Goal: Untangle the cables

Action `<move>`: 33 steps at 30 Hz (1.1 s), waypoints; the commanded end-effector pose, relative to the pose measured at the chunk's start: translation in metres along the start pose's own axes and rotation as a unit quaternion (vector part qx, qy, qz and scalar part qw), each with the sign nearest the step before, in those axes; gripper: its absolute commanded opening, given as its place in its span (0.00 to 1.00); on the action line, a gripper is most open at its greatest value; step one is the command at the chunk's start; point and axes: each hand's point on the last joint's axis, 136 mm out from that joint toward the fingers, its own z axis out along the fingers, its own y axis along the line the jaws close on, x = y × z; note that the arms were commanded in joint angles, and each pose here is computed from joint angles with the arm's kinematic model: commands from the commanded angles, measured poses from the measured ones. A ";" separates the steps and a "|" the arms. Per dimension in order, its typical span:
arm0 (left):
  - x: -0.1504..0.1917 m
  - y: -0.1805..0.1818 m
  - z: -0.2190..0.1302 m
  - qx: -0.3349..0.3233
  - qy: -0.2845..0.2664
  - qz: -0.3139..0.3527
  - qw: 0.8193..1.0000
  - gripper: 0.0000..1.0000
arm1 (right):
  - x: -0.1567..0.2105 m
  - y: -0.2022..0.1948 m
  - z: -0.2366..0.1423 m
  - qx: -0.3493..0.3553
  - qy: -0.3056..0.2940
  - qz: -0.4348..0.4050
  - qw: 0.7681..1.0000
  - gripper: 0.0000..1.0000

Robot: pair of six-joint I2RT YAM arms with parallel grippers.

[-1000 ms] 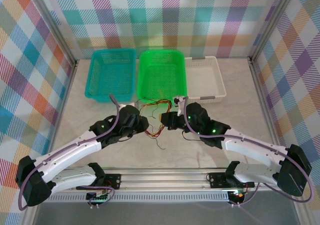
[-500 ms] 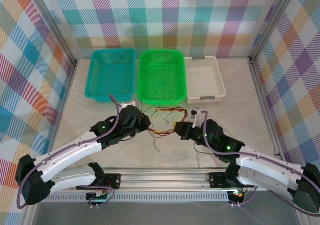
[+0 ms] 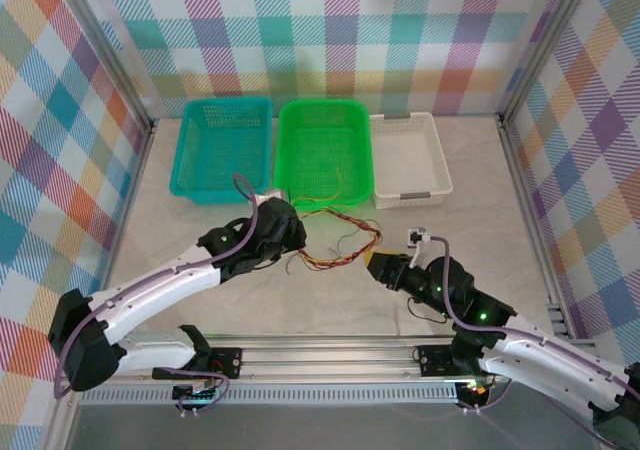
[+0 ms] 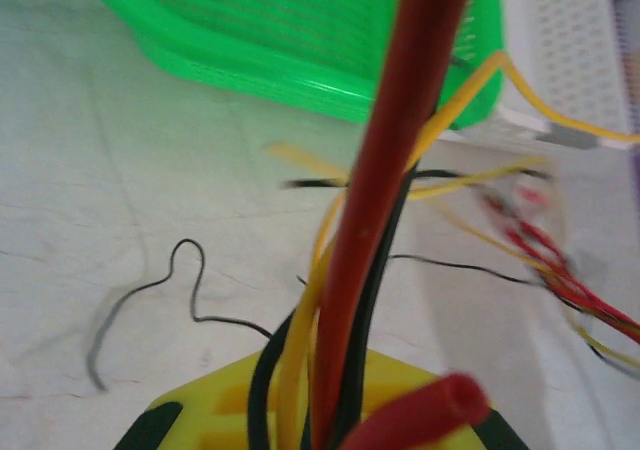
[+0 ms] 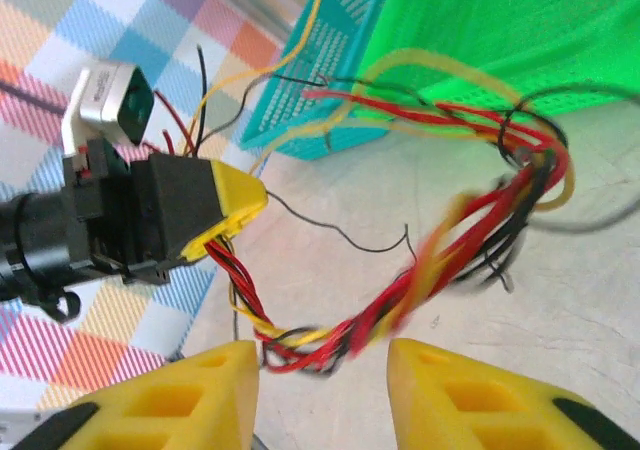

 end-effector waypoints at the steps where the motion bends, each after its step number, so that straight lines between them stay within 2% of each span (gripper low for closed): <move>1: -0.016 -0.012 -0.001 -0.010 -0.010 0.065 0.998 0.00 | -0.006 -0.001 -0.006 0.024 0.002 -0.015 1.000 0.53; 4: -0.017 -0.027 0.001 0.005 0.004 0.118 0.993 0.00 | -0.010 0.003 -0.011 0.035 0.012 -0.037 0.999 0.64; 8: -0.012 -0.054 -0.007 0.053 0.012 0.203 0.978 0.00 | -0.015 0.004 -0.013 0.050 0.015 -0.058 0.997 0.70; 13: -0.003 -0.073 -0.027 0.091 0.012 0.312 0.945 0.00 | -0.019 0.003 -0.006 0.087 0.035 -0.075 0.993 0.73; 19: 0.000 -0.078 -0.046 0.074 0.009 0.374 0.925 0.00 | -0.041 0.004 -0.010 0.147 0.034 -0.125 0.981 0.73; 24: -0.010 -0.081 -0.067 0.076 -0.004 0.382 0.921 0.00 | -0.031 0.001 0.000 0.144 0.058 -0.161 0.975 0.74; 28: -0.013 -0.084 -0.077 0.090 -0.009 0.379 0.921 0.00 | -0.005 0.005 0.019 0.083 0.086 -0.161 0.980 0.76; 33: -0.010 -0.092 -0.083 0.114 -0.004 0.372 0.921 0.00 | 0.006 -0.011 0.035 0.099 0.093 -0.173 0.975 0.77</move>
